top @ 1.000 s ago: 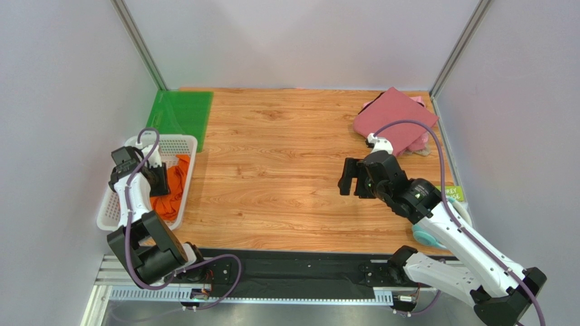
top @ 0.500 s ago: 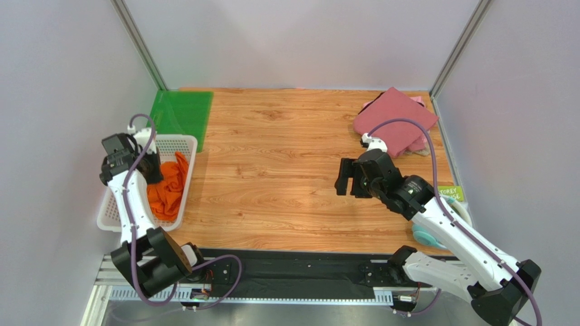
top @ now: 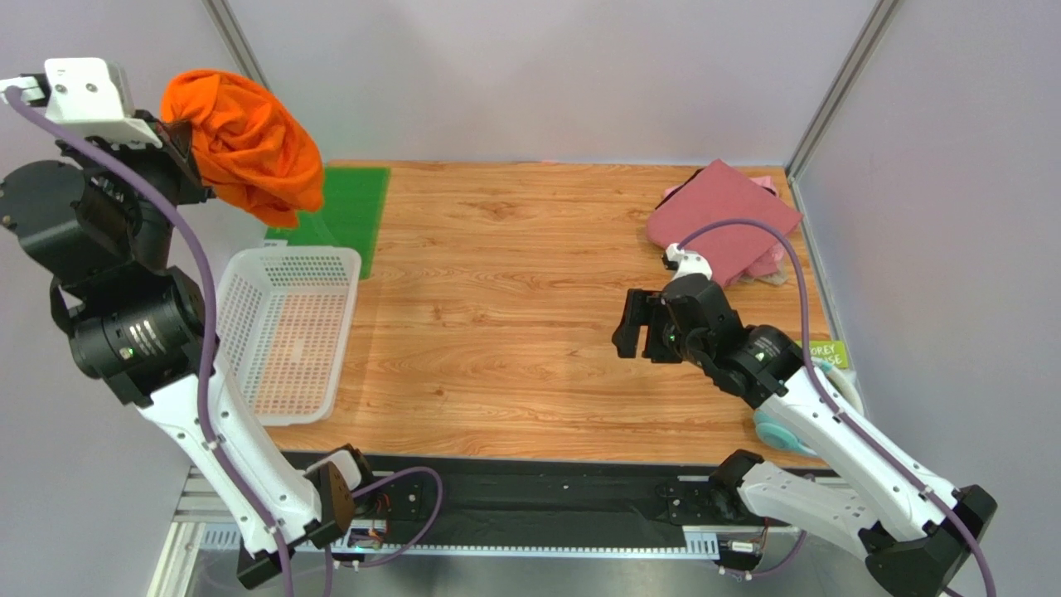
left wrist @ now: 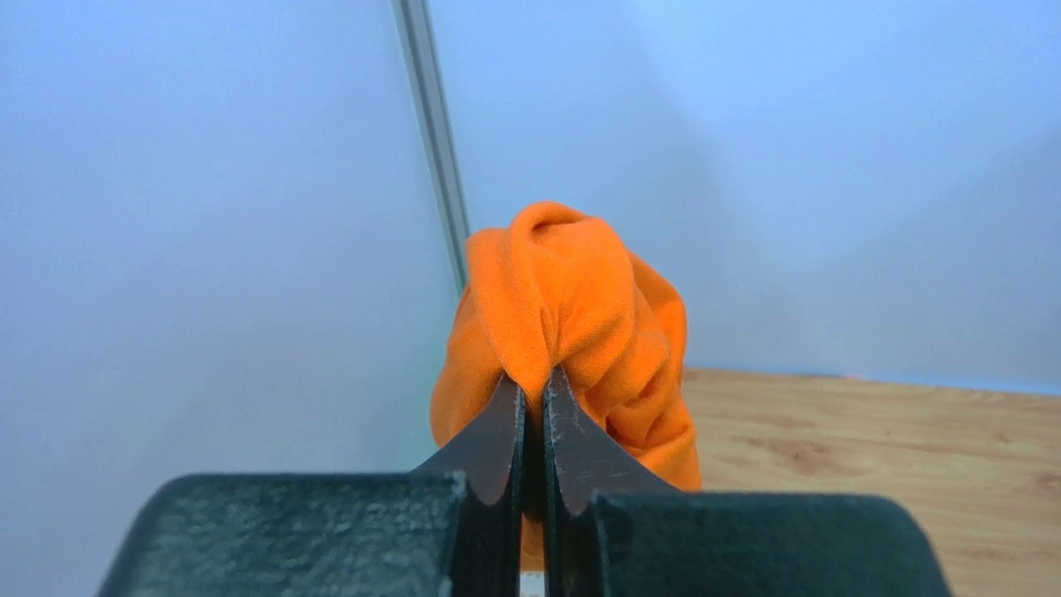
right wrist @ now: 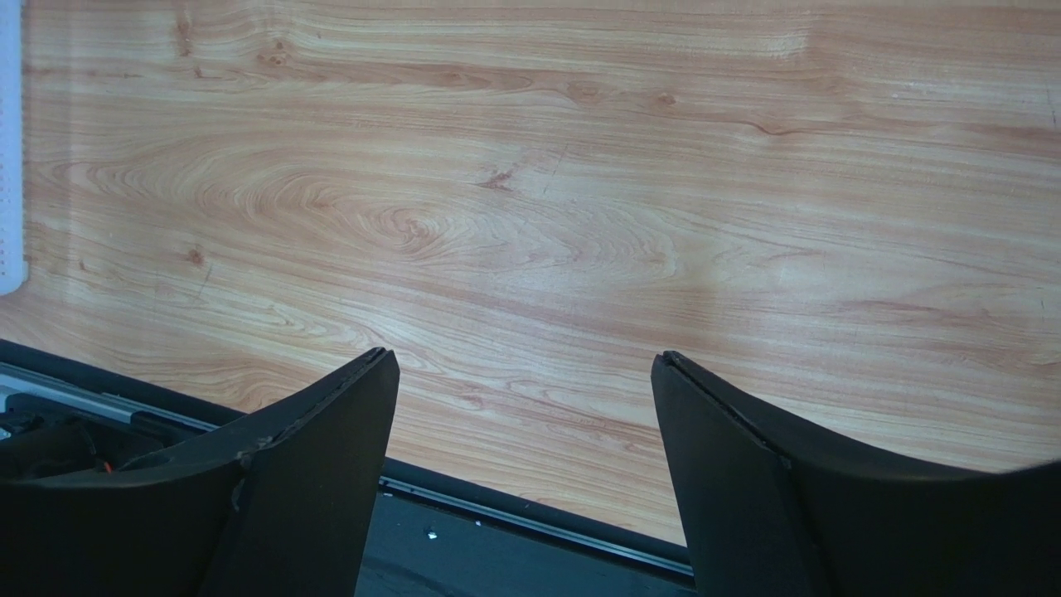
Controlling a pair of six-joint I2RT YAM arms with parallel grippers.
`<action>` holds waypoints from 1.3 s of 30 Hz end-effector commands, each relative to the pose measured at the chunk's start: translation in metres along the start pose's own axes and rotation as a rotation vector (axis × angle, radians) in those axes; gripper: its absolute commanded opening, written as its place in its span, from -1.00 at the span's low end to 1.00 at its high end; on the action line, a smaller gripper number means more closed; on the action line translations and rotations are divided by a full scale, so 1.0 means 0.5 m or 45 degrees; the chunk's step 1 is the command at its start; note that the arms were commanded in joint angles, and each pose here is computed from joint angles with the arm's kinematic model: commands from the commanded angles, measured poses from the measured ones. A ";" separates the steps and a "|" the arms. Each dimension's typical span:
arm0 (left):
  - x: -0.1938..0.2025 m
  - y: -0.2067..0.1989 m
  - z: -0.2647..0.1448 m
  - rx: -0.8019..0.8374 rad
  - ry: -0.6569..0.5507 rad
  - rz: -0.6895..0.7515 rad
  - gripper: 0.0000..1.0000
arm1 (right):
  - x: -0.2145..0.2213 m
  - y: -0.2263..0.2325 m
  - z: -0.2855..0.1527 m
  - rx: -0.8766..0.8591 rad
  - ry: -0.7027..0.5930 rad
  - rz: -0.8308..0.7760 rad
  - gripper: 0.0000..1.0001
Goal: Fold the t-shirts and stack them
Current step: Grab the tshirt from the pile, then move the tshirt to the center of the board
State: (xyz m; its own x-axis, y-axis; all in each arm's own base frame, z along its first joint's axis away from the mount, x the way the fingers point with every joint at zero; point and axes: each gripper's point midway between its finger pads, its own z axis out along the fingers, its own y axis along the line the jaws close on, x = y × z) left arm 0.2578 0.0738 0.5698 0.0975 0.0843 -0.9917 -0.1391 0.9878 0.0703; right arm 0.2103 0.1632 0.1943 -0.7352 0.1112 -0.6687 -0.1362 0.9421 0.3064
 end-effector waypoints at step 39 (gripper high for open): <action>0.375 -0.545 -0.224 1.447 0.750 0.138 -1.00 | -0.074 0.011 -0.143 -0.201 -0.344 0.141 0.50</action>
State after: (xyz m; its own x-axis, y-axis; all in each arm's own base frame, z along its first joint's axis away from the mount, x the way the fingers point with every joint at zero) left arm 0.1909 -0.1877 0.3507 -0.3838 0.3617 -0.8496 0.8251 0.5474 -0.1397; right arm 0.1875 0.1337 0.2637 -0.5528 0.2826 -0.7839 -0.1713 0.8821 0.4388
